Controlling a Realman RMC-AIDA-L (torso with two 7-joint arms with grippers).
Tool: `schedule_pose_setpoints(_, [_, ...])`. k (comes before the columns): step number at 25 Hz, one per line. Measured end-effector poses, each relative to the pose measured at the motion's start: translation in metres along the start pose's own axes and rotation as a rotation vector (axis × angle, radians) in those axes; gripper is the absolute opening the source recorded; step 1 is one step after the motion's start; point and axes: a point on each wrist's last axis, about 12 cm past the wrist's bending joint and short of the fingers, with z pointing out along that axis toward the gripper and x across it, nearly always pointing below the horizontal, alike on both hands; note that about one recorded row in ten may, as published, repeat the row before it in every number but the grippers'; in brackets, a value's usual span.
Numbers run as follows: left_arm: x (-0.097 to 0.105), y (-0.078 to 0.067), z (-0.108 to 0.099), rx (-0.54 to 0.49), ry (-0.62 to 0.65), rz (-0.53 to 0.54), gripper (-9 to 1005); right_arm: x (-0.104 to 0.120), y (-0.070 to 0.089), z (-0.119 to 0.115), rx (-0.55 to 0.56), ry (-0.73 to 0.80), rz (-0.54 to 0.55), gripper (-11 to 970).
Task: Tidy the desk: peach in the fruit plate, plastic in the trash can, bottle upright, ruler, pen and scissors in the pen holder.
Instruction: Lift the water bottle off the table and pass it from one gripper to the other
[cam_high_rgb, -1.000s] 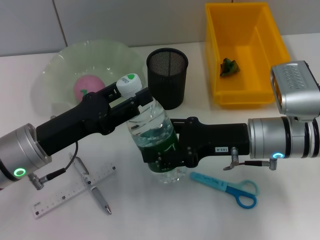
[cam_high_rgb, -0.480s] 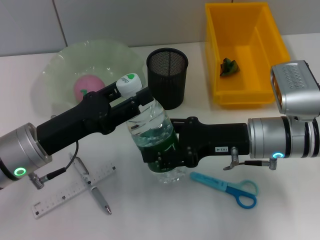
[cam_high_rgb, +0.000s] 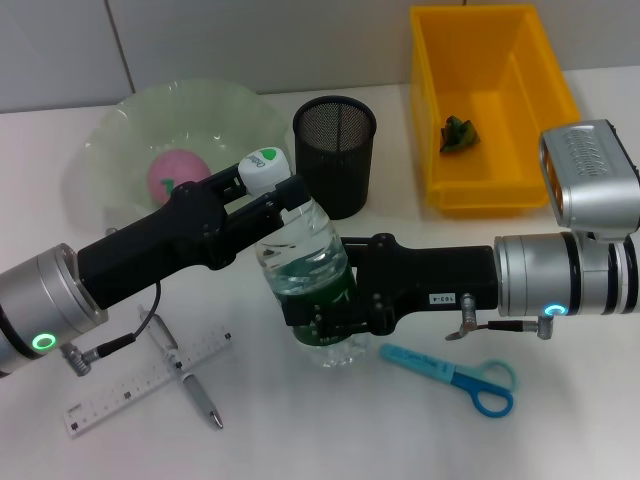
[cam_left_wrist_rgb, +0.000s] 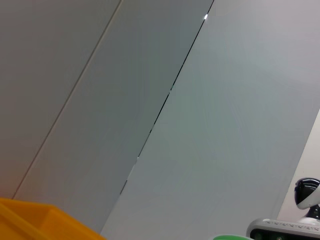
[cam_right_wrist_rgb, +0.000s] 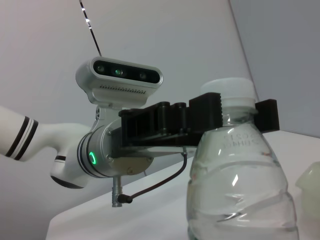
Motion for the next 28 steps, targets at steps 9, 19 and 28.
schedule_pose_setpoints(9, [0.0002, -0.0002, -0.0003, 0.0, 0.0, 0.0, 513, -0.0003, -0.0002, -0.0002, 0.001, -0.002, 0.001, 756])
schedule_pose_setpoints(19, [0.0003, 0.0, -0.0015, -0.004, 0.0, -0.007, 430, -0.0001, 0.0, -0.0007, 0.002, -0.006, 0.012, 757])
schedule_pose_setpoints(28, [0.0004, -0.0002, -0.002, -0.004, -0.001, -0.008, 430, -0.0014, -0.0004, -0.0013, -0.001, -0.001, 0.013, 757])
